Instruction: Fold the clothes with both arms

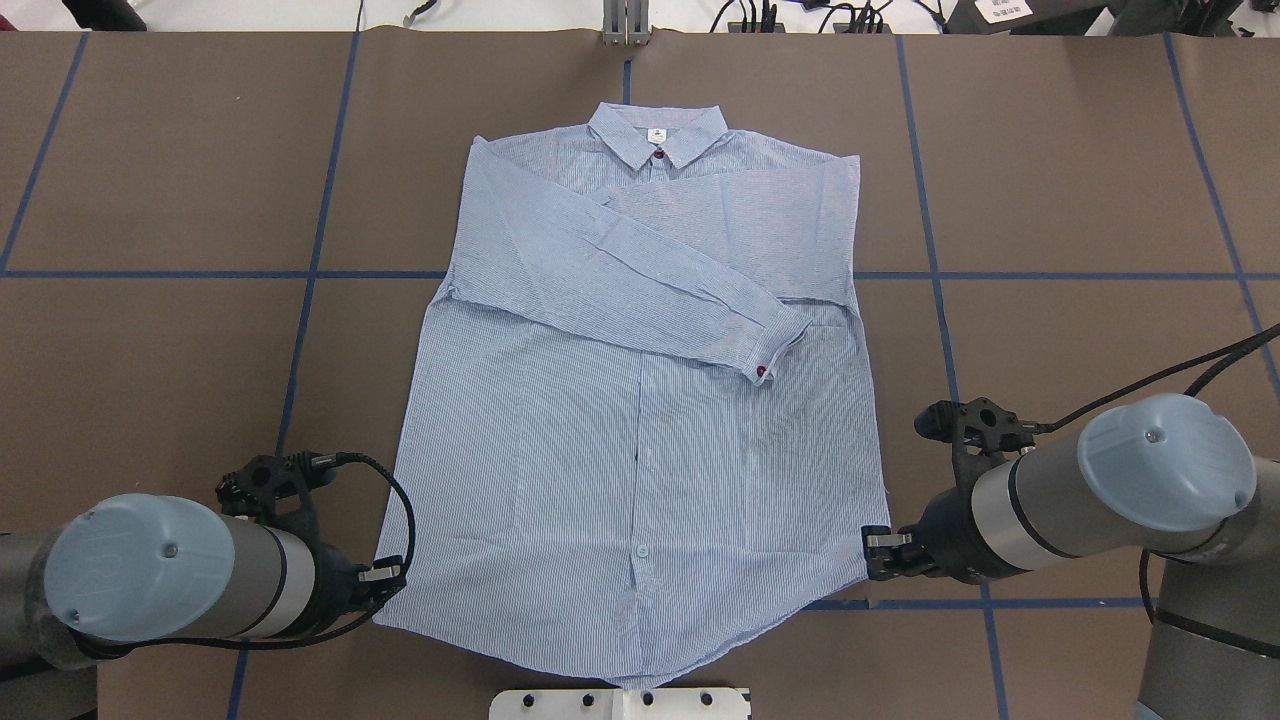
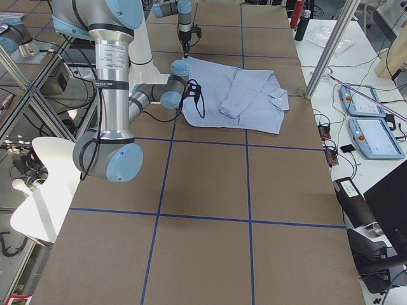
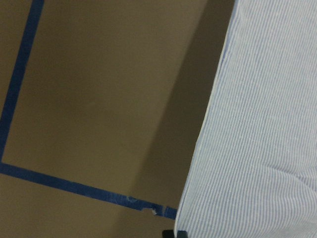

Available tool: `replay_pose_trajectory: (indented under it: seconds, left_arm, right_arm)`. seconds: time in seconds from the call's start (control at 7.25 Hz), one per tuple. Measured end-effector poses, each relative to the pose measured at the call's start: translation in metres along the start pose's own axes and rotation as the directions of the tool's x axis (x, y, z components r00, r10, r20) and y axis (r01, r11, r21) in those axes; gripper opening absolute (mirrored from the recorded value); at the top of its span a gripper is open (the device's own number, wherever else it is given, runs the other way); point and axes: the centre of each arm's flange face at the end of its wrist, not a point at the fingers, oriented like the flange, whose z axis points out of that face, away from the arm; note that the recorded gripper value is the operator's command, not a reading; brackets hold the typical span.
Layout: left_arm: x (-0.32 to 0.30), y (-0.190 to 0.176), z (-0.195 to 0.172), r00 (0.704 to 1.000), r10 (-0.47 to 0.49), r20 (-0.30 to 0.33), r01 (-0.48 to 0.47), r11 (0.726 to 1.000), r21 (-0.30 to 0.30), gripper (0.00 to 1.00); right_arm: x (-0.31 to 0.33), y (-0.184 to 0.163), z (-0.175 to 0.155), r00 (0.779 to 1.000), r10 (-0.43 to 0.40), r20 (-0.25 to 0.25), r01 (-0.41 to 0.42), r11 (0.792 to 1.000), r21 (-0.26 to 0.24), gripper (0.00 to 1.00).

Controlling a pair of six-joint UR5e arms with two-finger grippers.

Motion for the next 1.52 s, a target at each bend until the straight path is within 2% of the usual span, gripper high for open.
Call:
replay_pose_trajectory:
  seconds: [0.55, 1.52]
  left_arm:
    - [0.001, 0.022, -0.033, 1.000, 0.008, 0.019, -0.007, 0.998, -0.068, 0.00]
    - [-0.001, 0.076, -0.070, 0.997, 0.066, 0.037, -0.057, 0.978, -0.199, 0.00]
  right_arm:
    - [-0.008, 0.011, -0.016, 0.998, -0.051, 0.042, 0.054, 0.996, -0.064, 0.00]
    - [-0.005, 0.038, -0.046, 0.992, -0.073, 0.103, 0.091, 0.980, -0.179, 0.00]
